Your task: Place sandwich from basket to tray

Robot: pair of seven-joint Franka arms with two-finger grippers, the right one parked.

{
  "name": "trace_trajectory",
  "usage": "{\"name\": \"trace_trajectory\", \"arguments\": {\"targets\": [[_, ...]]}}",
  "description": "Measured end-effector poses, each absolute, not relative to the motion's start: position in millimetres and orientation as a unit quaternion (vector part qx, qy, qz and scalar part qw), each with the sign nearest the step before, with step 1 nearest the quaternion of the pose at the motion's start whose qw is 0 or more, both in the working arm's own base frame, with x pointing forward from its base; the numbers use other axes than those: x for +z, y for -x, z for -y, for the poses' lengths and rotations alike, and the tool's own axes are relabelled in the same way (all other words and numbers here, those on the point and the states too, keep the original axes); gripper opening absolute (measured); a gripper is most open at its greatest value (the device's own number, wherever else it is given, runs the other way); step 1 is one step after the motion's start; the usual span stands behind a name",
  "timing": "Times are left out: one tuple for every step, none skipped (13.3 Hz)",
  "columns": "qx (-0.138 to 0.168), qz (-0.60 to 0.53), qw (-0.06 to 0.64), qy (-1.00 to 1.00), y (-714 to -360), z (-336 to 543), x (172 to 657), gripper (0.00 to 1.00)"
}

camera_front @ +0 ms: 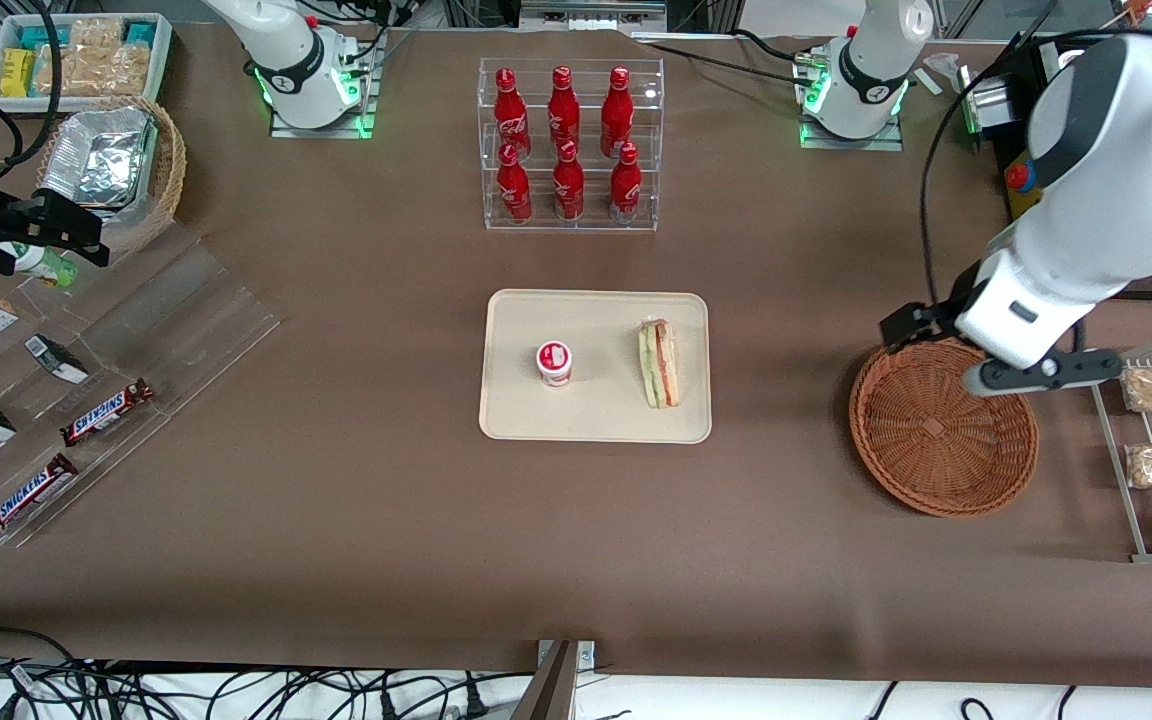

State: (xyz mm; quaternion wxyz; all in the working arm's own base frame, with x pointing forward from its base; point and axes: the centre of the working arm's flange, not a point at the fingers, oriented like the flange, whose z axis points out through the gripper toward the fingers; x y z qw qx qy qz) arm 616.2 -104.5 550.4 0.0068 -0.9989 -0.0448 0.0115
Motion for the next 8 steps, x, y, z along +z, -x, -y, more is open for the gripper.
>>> {"name": "trace_trajectory", "arguments": {"targets": [[0.012, 0.037, 0.011, 0.999, -608.7, 95.0, 562.2, 1.00], [0.014, 0.031, 0.015, 0.999, -600.9, 87.8, 572.5, 1.00], [0.016, 0.022, 0.017, 0.999, -593.8, 82.4, 581.6, 1.00], [0.014, 0.012, 0.019, 1.000, -588.6, 77.8, 589.5, 1.00], [0.012, -0.001, 0.020, 1.000, -584.8, 73.7, 595.9, 1.00], [0.014, -0.010, 0.021, 1.000, -580.9, 70.2, 600.8, 1.00], [0.018, -0.014, 0.017, 1.000, -577.5, 67.3, 604.2, 1.00], [0.019, -0.017, 0.008, 1.000, -575.5, 65.8, 606.9, 1.00]]}}
